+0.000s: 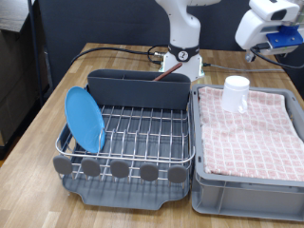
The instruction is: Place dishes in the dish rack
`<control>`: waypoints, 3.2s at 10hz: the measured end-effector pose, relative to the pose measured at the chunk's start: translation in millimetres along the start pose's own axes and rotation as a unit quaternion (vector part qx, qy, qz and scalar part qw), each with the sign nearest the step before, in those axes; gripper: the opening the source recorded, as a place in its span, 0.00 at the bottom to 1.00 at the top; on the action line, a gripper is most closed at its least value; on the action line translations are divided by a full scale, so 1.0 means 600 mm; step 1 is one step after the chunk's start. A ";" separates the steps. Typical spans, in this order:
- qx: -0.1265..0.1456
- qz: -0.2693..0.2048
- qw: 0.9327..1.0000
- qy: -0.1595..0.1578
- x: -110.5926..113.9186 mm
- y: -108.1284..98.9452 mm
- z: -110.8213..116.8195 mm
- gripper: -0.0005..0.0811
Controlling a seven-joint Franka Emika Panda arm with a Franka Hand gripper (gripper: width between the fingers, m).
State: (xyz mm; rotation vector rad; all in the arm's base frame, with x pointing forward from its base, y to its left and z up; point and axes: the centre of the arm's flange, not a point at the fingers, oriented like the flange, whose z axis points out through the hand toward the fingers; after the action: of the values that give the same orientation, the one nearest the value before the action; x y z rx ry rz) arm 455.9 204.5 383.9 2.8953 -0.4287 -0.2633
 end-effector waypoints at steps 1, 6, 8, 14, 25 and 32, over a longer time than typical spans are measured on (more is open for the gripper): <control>-0.009 0.001 1.000 -0.003 0.003 -0.012 0.012 0.99; -0.021 0.011 1.000 -0.009 0.022 -0.041 0.082 0.99; -0.026 0.017 0.999 -0.010 0.035 -0.043 0.109 0.99; -0.034 0.016 0.999 -0.027 0.049 -0.038 0.180 0.99; -0.026 0.019 0.999 -0.027 0.029 -0.024 0.245 0.38; -0.023 0.030 0.999 -0.023 0.028 -0.013 0.221 0.10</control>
State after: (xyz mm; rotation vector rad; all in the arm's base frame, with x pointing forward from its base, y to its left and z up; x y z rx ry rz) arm 446.6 184.2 252.2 2.8306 -0.5087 -0.3251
